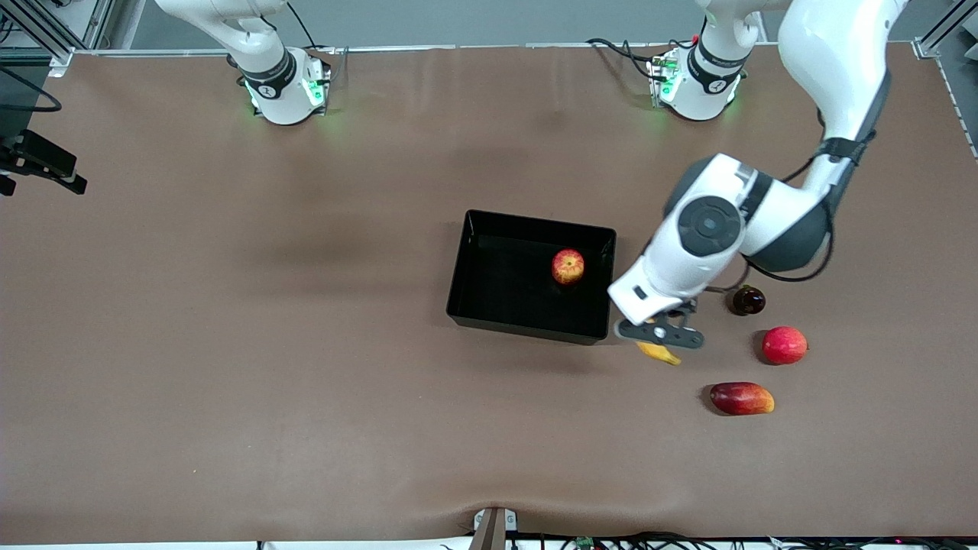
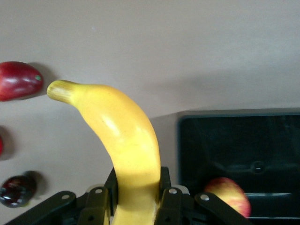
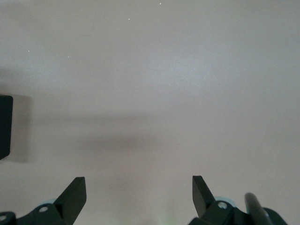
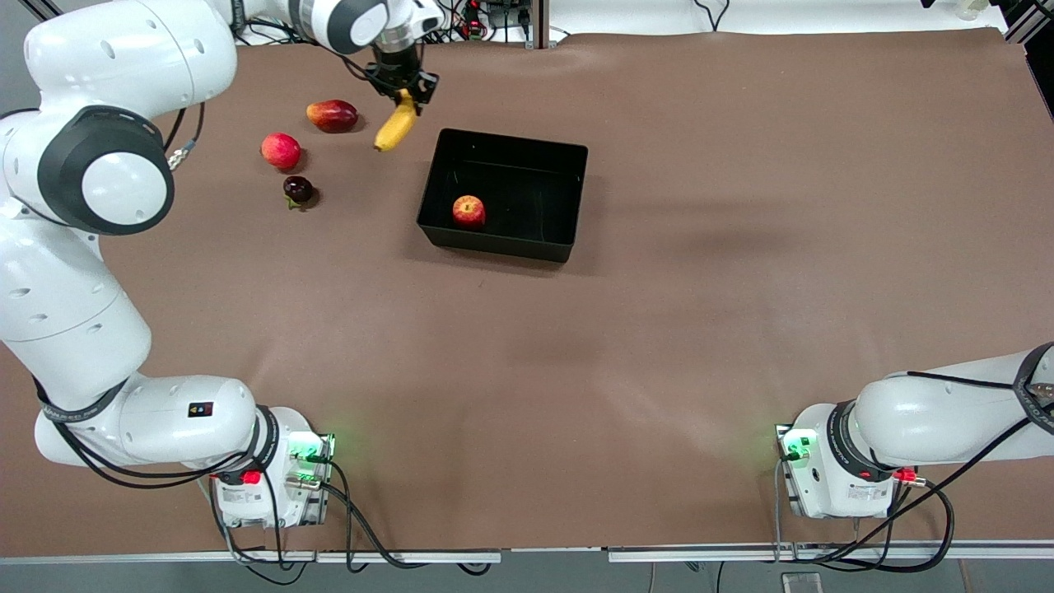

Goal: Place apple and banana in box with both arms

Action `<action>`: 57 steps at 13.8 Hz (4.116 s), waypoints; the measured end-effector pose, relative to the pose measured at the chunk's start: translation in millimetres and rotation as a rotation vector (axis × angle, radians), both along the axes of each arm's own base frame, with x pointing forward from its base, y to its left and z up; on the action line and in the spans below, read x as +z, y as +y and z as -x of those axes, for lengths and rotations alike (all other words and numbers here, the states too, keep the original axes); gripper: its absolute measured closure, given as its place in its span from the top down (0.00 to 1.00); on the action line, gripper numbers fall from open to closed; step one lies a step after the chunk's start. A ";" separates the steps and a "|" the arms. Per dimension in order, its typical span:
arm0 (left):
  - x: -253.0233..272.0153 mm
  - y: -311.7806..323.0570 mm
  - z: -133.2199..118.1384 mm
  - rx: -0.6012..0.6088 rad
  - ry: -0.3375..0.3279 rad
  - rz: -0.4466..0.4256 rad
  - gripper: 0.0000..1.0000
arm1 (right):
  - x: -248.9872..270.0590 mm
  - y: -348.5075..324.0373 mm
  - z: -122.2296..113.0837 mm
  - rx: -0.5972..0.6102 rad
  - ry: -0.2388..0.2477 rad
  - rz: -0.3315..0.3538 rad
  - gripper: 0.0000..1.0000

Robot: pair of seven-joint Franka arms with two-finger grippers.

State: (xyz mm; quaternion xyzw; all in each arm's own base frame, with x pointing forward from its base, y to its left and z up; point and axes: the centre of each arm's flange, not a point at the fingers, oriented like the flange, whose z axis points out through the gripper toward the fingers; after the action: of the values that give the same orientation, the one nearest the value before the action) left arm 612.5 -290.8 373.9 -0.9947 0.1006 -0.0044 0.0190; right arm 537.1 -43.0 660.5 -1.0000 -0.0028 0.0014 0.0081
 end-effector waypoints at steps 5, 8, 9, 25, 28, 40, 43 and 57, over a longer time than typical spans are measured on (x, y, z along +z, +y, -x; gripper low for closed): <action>-2.2 -72.3 39.2 -0.032 0.015 0.023 0.37 | -0.1 -0.1 0.0 0.000 0.000 0.000 1.00; -23.5 -145.0 87.1 -0.041 0.050 0.026 0.37 | -0.1 -0.3 0.0 -0.001 0.000 0.000 1.00; -29.9 -161.6 96.0 -0.053 0.060 0.032 0.37 | -0.2 -0.3 0.0 -0.001 0.000 0.000 1.00; -127.6 -237.2 112.1 -0.085 -0.020 0.069 0.37 | -0.3 -0.9 0.0 -0.002 0.001 0.000 1.00; -146.1 -238.7 113.6 -0.086 -0.011 0.075 0.37 | -0.3 -0.9 0.0 -0.002 0.001 0.000 1.00; -163.1 -237.8 106.1 -0.077 -0.016 0.072 0.71 | -0.3 -1.0 0.0 -0.002 0.001 0.000 1.00; -127.0 -234.9 98.8 -0.069 -0.036 0.054 1.00 | -0.4 -1.0 0.0 -0.002 0.001 0.000 1.00; 196.9 43.6 23.6 0.313 -0.108 -0.065 1.00 | -0.6 -1.3 0.0 -0.002 0.001 0.000 1.00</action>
State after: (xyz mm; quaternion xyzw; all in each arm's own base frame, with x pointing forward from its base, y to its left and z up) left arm 588.9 -247.2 570.8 -0.9955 -0.0567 -0.0514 0.0568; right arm 537.1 -44.3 659.9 -1.0000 -0.0016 0.0021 0.0082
